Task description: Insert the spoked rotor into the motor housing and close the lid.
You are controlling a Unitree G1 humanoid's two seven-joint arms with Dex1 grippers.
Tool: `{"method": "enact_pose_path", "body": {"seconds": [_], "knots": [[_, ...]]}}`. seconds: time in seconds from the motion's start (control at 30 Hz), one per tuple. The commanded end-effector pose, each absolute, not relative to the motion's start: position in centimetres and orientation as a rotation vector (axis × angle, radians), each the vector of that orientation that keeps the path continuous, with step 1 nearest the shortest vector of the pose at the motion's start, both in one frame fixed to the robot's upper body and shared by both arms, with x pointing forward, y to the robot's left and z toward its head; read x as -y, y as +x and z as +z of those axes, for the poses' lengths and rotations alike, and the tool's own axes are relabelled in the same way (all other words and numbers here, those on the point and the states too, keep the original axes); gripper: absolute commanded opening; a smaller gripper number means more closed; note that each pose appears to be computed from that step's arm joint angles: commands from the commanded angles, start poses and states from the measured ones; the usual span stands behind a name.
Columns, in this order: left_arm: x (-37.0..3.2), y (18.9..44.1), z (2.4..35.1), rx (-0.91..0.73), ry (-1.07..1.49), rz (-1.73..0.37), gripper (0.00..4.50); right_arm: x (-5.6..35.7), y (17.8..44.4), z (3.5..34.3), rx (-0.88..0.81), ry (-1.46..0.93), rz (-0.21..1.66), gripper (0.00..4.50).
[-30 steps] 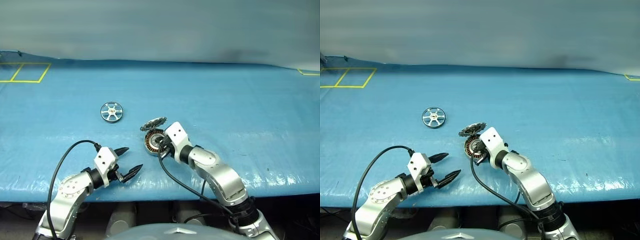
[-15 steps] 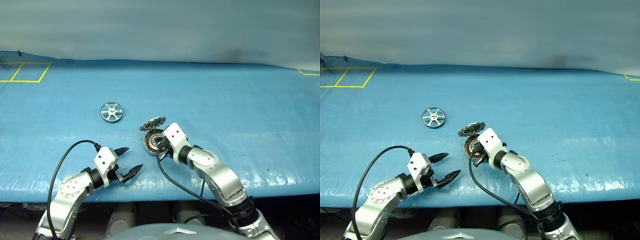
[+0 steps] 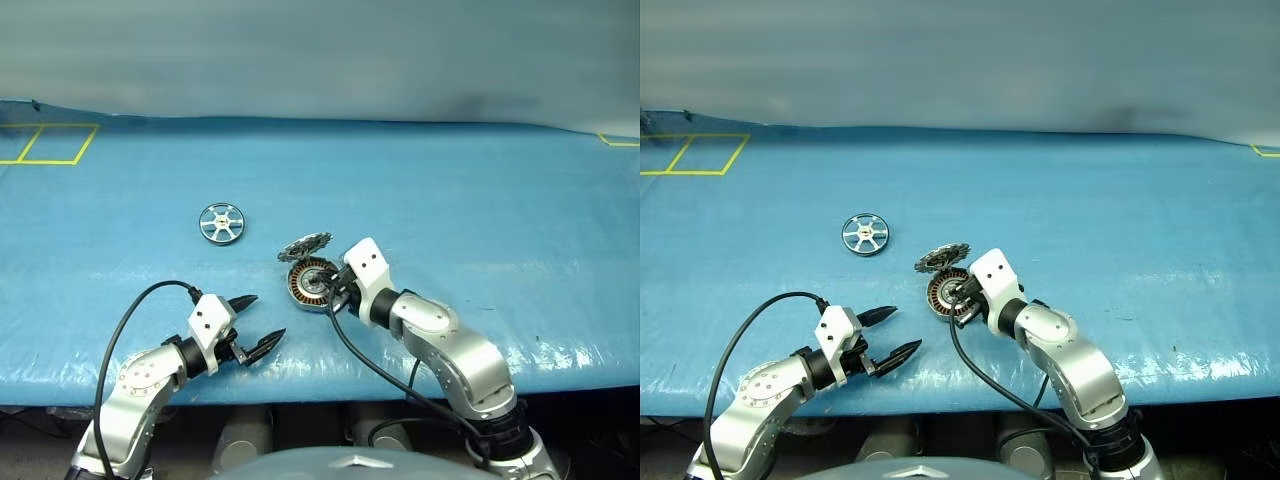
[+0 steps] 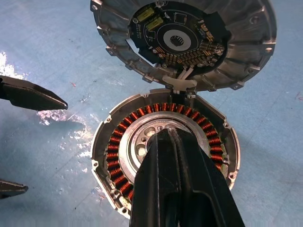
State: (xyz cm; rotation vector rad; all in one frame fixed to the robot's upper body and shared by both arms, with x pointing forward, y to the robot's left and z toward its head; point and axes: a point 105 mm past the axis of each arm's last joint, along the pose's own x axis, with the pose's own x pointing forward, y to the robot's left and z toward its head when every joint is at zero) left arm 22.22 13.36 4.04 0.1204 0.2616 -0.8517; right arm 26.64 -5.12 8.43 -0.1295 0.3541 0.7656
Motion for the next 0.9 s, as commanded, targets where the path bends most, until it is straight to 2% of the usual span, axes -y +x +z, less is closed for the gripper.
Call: {"method": "enact_pose_path", "body": {"seconds": [0.03,0.33,0.9], "knots": [[-13.1,22.2,4.5,-0.240,0.124,-0.861,4.50,5.2,26.2,9.2,-0.342,-0.156,0.778,0.05],[-13.0,22.2,4.5,-0.240,0.121,-0.862,4.50,4.9,26.0,8.1,-0.395,-0.203,0.795,0.05],[-13.1,22.1,4.5,-0.240,0.118,-0.858,4.50,3.4,27.0,7.7,-0.378,-0.180,0.796,0.05]]}}
